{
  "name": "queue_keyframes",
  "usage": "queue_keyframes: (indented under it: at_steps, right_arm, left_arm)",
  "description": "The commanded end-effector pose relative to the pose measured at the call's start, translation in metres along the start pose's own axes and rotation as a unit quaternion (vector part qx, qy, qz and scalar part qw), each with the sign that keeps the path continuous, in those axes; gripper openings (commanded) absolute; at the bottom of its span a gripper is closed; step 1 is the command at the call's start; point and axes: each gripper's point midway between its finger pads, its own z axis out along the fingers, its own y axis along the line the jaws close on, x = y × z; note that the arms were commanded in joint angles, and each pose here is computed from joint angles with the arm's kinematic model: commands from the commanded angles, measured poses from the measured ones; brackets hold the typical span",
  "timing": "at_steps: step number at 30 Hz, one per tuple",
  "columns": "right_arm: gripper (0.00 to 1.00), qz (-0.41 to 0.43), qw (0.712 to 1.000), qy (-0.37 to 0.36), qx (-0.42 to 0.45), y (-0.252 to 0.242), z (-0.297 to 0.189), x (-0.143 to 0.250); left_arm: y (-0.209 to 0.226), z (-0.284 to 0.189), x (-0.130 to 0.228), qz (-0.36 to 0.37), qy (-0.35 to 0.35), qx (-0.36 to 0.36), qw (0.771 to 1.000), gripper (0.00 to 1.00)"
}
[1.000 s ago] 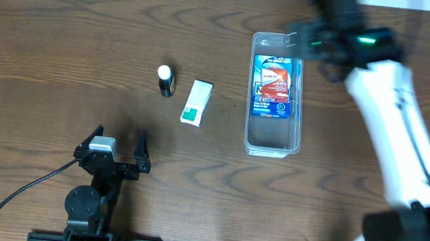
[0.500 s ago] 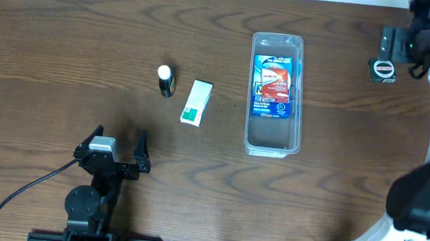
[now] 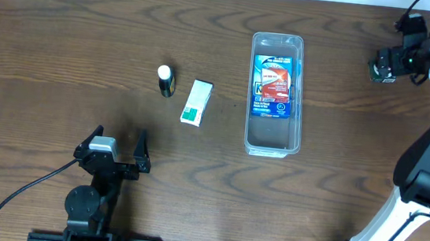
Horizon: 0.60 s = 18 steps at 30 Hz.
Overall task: Pack container
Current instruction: 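Move the right gripper over the green Zam-Buk box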
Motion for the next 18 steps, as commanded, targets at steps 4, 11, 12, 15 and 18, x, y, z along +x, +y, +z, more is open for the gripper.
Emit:
queue_keyframes:
  at_steps: [4,11,12,15,18]
  right_arm:
    - [0.99,-0.015,0.999,0.018,-0.024,0.005,0.034,0.017]
    - [0.99,0.034,0.999,0.019,-0.023,0.004,0.055,0.022]
    - [0.99,0.037,0.999,0.019,-0.023,0.004,0.056,0.022]
    - [0.99,0.037,0.999,0.021,-0.024,0.004,0.06,0.024]
    - [0.99,0.038,0.999,0.021,-0.024,0.004,0.064,0.025]
  left_arm:
    - [0.0,0.001,0.015,0.005,0.023,0.003,1.0,0.98]
    - [0.0,0.001,0.015,0.005,0.023,0.003,1.0,0.98]
    - [0.0,0.001,0.015,0.005,0.023,0.003,1.0,0.98]
    - [0.0,0.001,0.015,0.005,0.023,0.003,1.0,0.98]
    - [0.0,0.001,0.015,0.005,0.023,0.003,1.0,0.98]
